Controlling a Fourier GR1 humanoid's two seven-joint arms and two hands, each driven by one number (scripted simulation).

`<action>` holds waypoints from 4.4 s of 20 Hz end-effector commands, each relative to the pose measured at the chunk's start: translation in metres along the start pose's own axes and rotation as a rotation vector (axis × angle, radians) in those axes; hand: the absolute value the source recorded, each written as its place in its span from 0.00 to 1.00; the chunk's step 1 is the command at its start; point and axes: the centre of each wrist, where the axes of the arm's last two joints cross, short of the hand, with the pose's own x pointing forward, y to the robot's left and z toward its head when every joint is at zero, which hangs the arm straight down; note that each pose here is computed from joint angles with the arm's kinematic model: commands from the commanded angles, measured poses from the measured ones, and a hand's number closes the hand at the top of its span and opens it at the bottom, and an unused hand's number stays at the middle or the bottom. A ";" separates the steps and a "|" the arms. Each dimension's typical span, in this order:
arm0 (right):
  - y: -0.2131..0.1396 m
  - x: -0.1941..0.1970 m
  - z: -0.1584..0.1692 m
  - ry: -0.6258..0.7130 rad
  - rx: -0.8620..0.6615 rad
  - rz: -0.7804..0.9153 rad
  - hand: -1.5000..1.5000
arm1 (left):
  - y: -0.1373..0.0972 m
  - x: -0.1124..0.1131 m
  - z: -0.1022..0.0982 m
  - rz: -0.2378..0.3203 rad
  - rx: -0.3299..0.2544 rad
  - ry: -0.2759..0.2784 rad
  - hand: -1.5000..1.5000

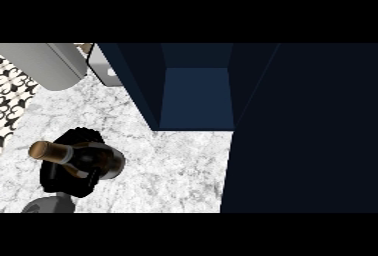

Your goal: Pick up the wine, place it into the cabinet and close the cabinet

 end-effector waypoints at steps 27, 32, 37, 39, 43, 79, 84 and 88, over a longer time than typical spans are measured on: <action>0.002 0.017 0.026 -0.044 0.031 -0.056 0.00 | -0.204 0.139 -0.083 0.137 -0.154 0.048 1.00; 0.006 0.001 0.013 -0.033 0.030 -0.061 0.00 | -0.224 0.130 -0.088 0.093 -0.125 0.031 1.00; -0.004 0.025 0.025 -0.043 0.035 -0.042 0.00 | -0.227 0.126 -0.090 0.093 -0.082 0.052 1.00; -0.003 0.029 0.023 -0.053 0.028 -0.031 0.00 | -0.235 0.133 -0.108 0.070 -0.088 0.013 1.00; -0.002 0.017 0.010 -0.051 0.029 -0.041 0.00 | -0.253 0.110 -0.105 0.003 -0.085 0.008 1.00; -0.006 0.013 0.010 -0.053 0.024 -0.024 0.00 | -0.217 0.005 -0.117 -0.083 0.087 -0.004 1.00; -0.005 0.022 0.000 -0.037 0.032 -0.044 0.00 | -0.211 -0.005 -0.119 -0.089 0.099 0.029 1.00; -0.008 0.002 0.023 -0.051 0.007 -0.060 0.00 | -0.205 0.013 -0.153 -0.073 0.070 0.062 1.00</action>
